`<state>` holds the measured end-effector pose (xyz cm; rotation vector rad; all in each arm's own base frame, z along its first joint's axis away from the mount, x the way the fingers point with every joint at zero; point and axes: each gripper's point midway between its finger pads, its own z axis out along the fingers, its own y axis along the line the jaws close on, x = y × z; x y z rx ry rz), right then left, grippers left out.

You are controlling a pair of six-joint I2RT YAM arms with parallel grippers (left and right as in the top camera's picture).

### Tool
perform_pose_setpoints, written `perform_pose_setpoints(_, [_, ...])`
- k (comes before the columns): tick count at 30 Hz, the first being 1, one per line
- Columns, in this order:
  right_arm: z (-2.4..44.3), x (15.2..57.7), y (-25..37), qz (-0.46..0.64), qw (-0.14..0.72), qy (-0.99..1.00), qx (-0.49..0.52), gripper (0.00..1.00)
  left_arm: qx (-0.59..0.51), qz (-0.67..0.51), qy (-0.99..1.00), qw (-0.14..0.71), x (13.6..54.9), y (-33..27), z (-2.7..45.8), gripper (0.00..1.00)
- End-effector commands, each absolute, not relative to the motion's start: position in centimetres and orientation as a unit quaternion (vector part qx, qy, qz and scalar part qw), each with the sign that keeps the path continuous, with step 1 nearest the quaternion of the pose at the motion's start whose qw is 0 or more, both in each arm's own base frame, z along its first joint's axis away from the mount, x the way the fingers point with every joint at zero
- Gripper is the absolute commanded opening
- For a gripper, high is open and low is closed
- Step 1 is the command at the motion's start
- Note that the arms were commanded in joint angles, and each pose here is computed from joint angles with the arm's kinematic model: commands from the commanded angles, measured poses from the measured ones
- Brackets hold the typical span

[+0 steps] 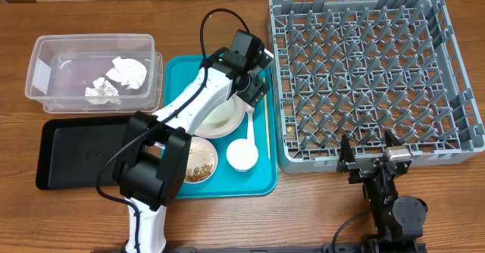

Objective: Sort waste into correct bins and load items into the dishwasher
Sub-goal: 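Lower the left gripper onto the red wrapper and close on it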

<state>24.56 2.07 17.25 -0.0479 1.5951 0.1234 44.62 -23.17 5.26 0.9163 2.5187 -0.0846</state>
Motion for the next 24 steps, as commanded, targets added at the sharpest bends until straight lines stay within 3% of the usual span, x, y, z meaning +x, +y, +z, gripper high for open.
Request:
perform_pose_setpoints(1, [17.1,24.6,2.0,0.054,0.698,0.713,-0.021,1.00,0.349,-0.023,0.911,0.217,44.0,-23.1,3.3,0.88])
perform_pose_setpoints(18, [17.1,24.6,2.0,0.054,0.698,0.713,-0.021,1.00,0.343,-0.020,0.903,0.260,44.4,-22.9,0.8,0.89])
perform_pose_setpoints(24, [17.1,24.6,2.0,0.054,0.698,0.713,-0.021,1.00,0.334,0.011,0.903,0.270,45.2,-22.1,1.0,0.73])
